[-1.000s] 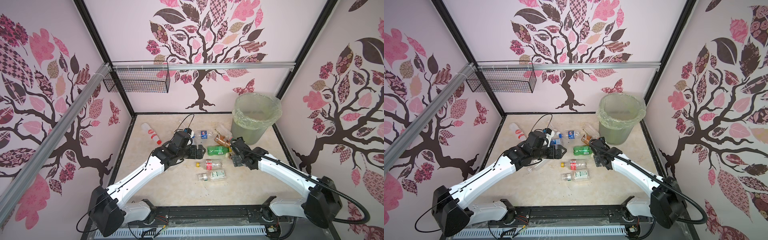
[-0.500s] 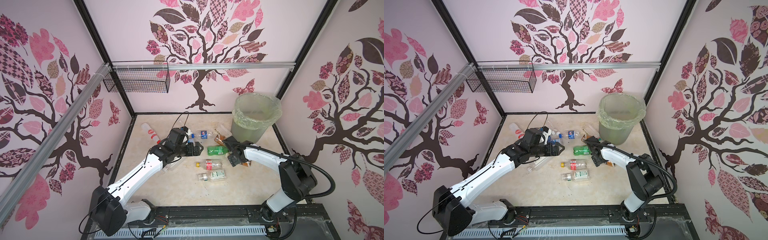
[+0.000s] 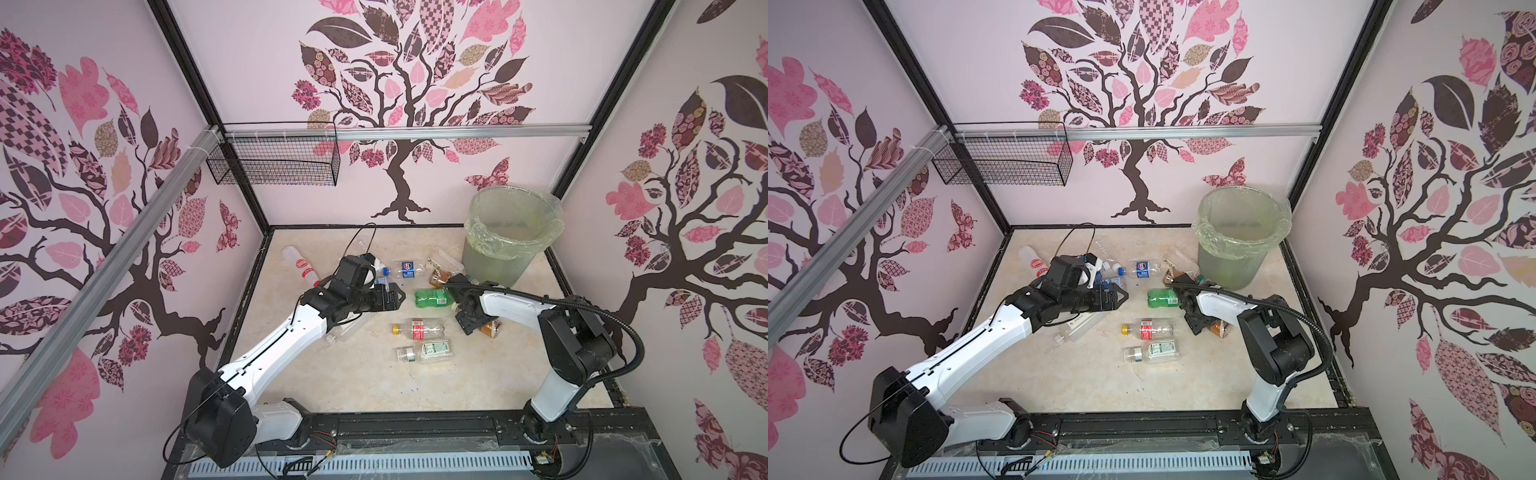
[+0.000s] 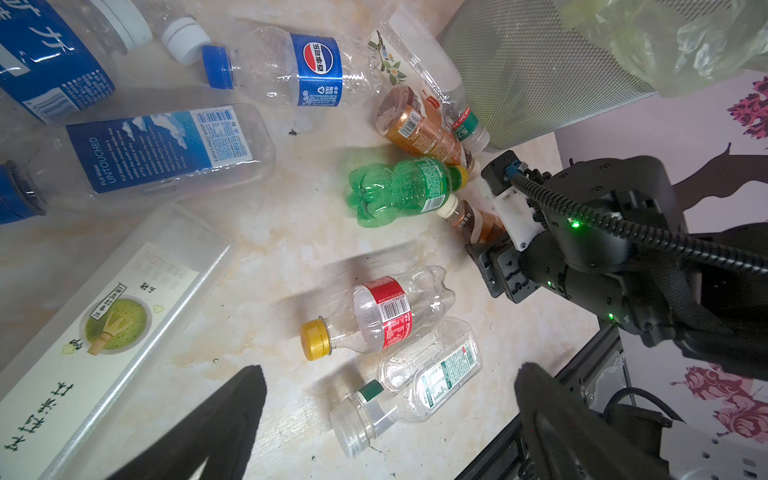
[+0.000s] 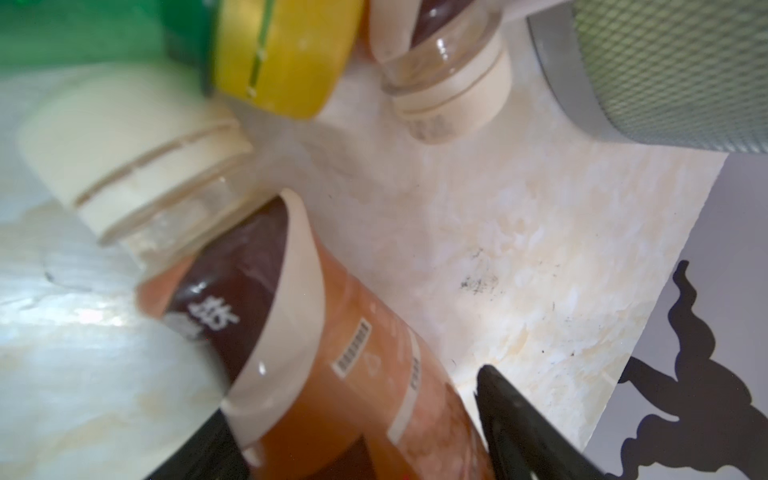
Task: Throw the plastic bottles in the bin
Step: 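Lower right gripper onto the brown latte bottle and close on it, then lift the latte bottle with right gripper over the bin and release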
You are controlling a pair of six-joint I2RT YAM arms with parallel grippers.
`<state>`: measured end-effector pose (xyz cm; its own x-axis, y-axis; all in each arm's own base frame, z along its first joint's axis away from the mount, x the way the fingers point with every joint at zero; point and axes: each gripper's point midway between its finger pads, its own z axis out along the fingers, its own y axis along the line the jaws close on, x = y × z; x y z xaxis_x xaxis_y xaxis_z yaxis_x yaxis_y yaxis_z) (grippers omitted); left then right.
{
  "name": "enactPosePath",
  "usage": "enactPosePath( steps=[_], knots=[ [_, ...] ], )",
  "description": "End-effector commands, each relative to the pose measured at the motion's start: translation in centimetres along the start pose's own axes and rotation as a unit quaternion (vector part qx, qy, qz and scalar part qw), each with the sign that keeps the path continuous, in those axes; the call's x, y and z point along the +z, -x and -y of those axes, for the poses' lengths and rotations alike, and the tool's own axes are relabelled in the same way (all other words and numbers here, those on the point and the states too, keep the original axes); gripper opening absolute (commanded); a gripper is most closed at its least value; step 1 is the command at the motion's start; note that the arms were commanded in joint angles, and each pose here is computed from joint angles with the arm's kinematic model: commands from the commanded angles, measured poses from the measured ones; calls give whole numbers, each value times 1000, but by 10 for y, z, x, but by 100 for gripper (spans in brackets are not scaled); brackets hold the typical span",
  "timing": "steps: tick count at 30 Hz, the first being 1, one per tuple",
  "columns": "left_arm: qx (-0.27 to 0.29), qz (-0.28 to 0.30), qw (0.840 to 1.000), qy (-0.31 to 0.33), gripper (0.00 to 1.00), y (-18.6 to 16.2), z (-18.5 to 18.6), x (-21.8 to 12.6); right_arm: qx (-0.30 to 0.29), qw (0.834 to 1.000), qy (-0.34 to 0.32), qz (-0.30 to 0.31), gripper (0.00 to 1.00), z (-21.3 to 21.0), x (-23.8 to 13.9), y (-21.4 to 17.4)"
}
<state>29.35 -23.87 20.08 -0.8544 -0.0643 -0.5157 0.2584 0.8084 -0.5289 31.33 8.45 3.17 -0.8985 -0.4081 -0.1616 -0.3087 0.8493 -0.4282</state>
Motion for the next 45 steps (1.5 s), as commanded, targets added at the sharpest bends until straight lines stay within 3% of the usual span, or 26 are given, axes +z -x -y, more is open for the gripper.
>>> enactPosePath(
  steps=[1, 4, 17, 32, 38, 45],
  knots=[
    [-2, -7, 1000, 3, 98, -1, -2, 2, -6, 1000, 8, -12, 71, -6, 6, -3],
    [-3, -6, 1000, 3, 98, 0, -2, 3, -2, 1000, 14, -9, 60, -7, 3, -3],
    [-8, 11, 1000, 19, 98, 11, -4, 1, 4, 999, 50, 18, 47, -26, -22, 0],
    [27, 27, 999, -12, 98, 40, 22, -10, 68, 985, 104, 117, 46, -2, -106, 32],
    [64, 56, 995, -58, 98, 61, 52, -29, 102, 965, 140, 199, 46, 19, -173, 64],
    [112, 138, 975, -131, 98, 103, 102, -69, 138, 916, 152, 344, 46, 68, -284, 115]
  ],
)
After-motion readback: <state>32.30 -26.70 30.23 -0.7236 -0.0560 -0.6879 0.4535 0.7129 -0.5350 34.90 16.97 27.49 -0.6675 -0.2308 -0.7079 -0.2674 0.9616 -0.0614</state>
